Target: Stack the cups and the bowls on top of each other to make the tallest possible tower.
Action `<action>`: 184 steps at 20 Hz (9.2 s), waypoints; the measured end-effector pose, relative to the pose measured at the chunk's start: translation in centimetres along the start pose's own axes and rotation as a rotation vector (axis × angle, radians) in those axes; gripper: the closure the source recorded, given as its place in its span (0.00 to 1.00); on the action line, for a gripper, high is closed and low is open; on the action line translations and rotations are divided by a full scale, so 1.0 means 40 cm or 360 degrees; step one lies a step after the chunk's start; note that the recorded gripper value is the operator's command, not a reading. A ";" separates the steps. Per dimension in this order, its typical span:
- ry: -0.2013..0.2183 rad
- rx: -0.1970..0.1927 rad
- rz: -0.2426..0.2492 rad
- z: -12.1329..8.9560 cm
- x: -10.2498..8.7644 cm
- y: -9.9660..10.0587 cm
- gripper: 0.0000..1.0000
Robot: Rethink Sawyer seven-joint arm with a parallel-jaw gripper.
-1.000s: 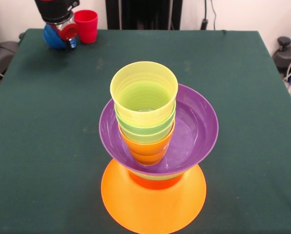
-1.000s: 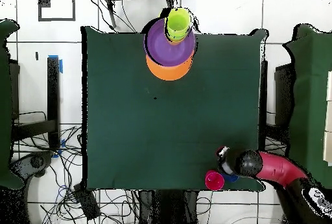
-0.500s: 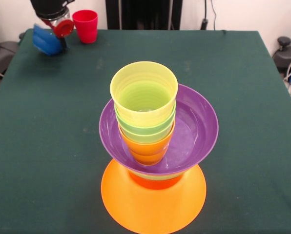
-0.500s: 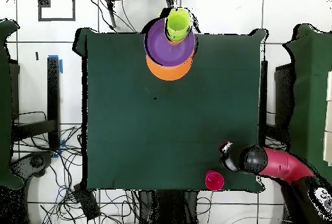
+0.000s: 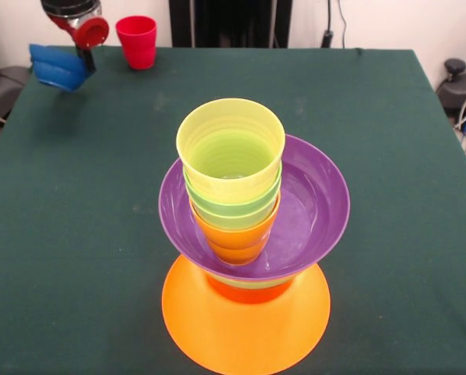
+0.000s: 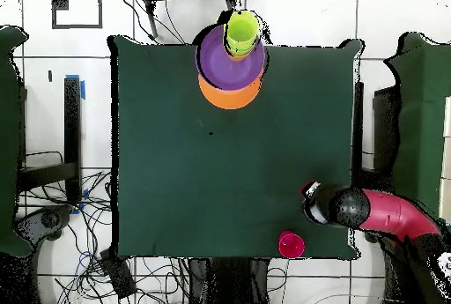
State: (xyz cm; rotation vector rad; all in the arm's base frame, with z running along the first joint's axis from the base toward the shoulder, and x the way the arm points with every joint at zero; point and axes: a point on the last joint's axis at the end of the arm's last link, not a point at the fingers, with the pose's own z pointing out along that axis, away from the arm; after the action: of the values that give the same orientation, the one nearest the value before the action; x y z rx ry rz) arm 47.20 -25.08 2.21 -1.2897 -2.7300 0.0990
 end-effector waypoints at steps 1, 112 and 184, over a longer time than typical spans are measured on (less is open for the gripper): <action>-0.0002 0.0001 -0.0006 -0.016 -0.004 0.009 1.00; 0.0416 0.0600 0.0042 -0.710 -0.010 1.138 1.00; 0.0621 0.0395 -0.0207 -0.854 -0.062 1.276 1.00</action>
State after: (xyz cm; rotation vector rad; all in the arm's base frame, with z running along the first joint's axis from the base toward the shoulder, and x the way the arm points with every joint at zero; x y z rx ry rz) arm 92.44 5.65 30.20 -0.9479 -2.3720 0.1511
